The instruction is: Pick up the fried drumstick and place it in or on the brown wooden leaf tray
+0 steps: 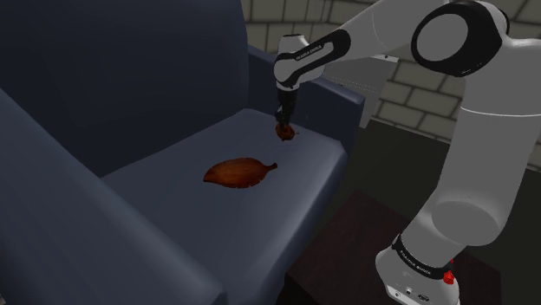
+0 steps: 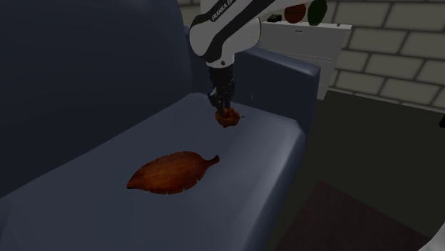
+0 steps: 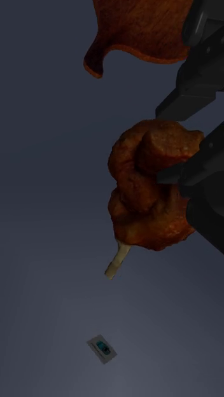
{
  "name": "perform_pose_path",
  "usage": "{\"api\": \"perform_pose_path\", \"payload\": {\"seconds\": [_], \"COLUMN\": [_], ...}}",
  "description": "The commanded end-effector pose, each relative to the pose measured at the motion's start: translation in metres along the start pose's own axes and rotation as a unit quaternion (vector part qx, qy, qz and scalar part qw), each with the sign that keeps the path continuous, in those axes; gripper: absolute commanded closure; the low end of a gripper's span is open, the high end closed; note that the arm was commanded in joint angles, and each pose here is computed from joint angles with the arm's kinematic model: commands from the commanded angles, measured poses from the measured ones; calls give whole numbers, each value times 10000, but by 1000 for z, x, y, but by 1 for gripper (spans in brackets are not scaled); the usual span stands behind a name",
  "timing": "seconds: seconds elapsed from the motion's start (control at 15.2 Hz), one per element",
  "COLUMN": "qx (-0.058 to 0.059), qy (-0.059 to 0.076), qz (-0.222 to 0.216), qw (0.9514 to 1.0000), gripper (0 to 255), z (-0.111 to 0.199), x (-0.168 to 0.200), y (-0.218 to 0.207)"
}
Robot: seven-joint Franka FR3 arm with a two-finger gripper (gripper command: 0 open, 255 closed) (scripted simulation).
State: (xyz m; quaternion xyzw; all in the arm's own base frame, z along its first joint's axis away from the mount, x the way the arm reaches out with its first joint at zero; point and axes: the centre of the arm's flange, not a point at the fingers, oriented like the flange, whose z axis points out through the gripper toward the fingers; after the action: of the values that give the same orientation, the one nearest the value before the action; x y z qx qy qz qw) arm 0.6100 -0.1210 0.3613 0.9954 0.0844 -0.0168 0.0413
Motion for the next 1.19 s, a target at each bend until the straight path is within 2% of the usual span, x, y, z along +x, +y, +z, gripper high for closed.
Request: {"api": "perform_pose_path", "payload": {"seconds": [0.0, 1.12], "qx": [0, 0], "qy": [0, 0], "qz": [-1, -1], "qw": [10000, 10000], "gripper": [255, 255], "z": [-7, -58], "x": [-1, 2], "y": [0, -218]}}
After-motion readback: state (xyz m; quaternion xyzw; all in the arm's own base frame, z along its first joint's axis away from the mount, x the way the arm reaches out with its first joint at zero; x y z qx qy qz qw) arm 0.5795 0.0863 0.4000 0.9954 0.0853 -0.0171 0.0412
